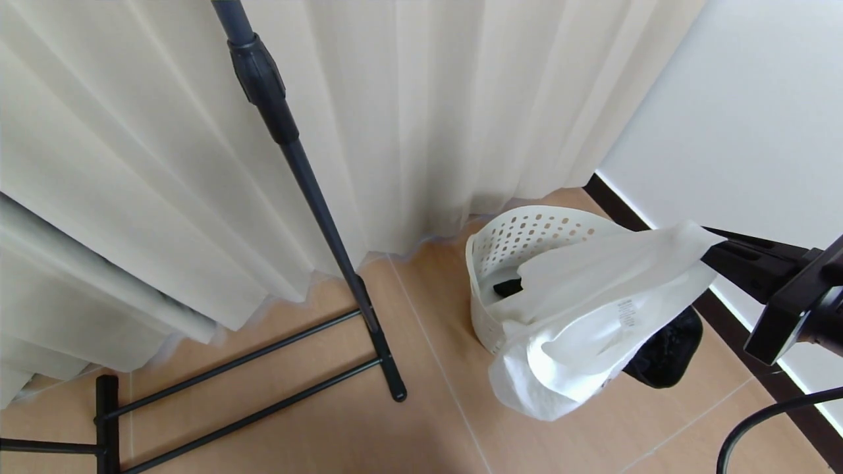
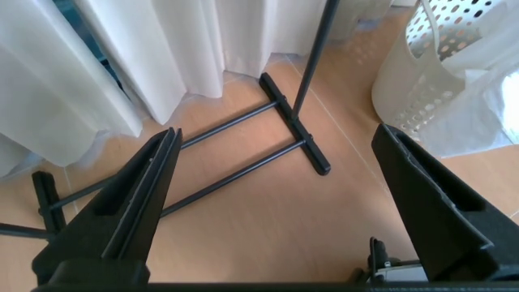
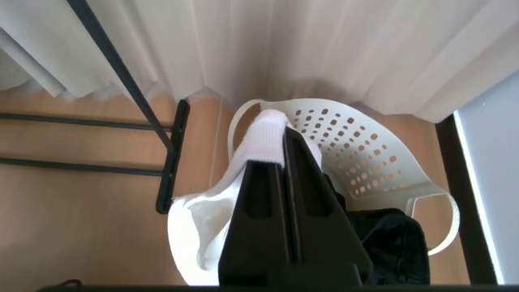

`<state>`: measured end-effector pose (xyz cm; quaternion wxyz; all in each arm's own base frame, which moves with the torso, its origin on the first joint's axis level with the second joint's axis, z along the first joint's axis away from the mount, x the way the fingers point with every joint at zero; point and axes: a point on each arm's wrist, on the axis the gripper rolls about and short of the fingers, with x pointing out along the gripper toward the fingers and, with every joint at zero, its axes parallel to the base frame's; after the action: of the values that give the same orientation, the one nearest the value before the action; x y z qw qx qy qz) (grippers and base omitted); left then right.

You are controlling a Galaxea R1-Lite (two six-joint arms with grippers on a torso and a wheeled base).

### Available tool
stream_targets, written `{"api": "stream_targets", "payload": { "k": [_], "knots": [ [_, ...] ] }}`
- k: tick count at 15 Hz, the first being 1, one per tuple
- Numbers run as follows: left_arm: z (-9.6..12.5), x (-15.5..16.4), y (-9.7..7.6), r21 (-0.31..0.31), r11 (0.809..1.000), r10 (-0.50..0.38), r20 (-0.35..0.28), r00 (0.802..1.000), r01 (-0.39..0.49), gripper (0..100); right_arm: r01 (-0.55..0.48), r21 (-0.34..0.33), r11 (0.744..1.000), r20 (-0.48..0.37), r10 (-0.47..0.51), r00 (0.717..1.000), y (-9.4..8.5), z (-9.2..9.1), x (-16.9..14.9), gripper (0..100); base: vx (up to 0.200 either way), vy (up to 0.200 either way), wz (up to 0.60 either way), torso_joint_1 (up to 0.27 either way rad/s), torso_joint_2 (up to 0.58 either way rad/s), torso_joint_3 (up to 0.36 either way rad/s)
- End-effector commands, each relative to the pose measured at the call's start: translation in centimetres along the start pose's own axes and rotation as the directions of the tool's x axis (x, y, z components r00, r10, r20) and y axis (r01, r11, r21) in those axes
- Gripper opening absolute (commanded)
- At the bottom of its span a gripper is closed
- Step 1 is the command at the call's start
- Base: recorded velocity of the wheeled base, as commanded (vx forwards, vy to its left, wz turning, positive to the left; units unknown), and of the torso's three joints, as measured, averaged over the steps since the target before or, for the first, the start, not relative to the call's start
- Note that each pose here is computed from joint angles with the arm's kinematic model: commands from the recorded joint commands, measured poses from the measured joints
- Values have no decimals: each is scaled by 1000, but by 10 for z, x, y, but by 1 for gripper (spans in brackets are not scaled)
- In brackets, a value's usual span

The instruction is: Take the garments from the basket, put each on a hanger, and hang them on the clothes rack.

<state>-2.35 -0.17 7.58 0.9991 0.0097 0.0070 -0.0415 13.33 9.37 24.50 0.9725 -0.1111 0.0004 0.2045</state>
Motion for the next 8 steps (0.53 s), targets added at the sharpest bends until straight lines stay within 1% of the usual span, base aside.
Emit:
{"api": "stream_targets", "payload": {
  "k": [1, 6, 7, 8],
  "knots": [
    [0, 0, 0, 0, 1000, 0, 1, 1000, 0, 100, 0, -1, 1000, -1, 0, 1000, 0, 0, 1, 0, 0, 0, 0, -2, 2, 207],
    [0, 0, 0, 0, 1000, 0, 1, 1000, 0, 100, 31, -2, 1000, -24, -31, 999, -5, -3, 7, 0, 0, 0, 0, 0, 2, 206],
    [0, 0, 0, 0, 1000, 0, 1, 1000, 0, 100, 31, -2, 1000, -24, -31, 999, -5, -4, 7, 0, 0, 0, 0, 2, -76, 119],
    [0, 0, 0, 0, 1000, 0, 0, 1000, 0, 100, 32, -2, 1000, -22, -32, 999, -5, -3, 6, 0, 0, 0, 0, 36, -222, -2]
  ]
}}
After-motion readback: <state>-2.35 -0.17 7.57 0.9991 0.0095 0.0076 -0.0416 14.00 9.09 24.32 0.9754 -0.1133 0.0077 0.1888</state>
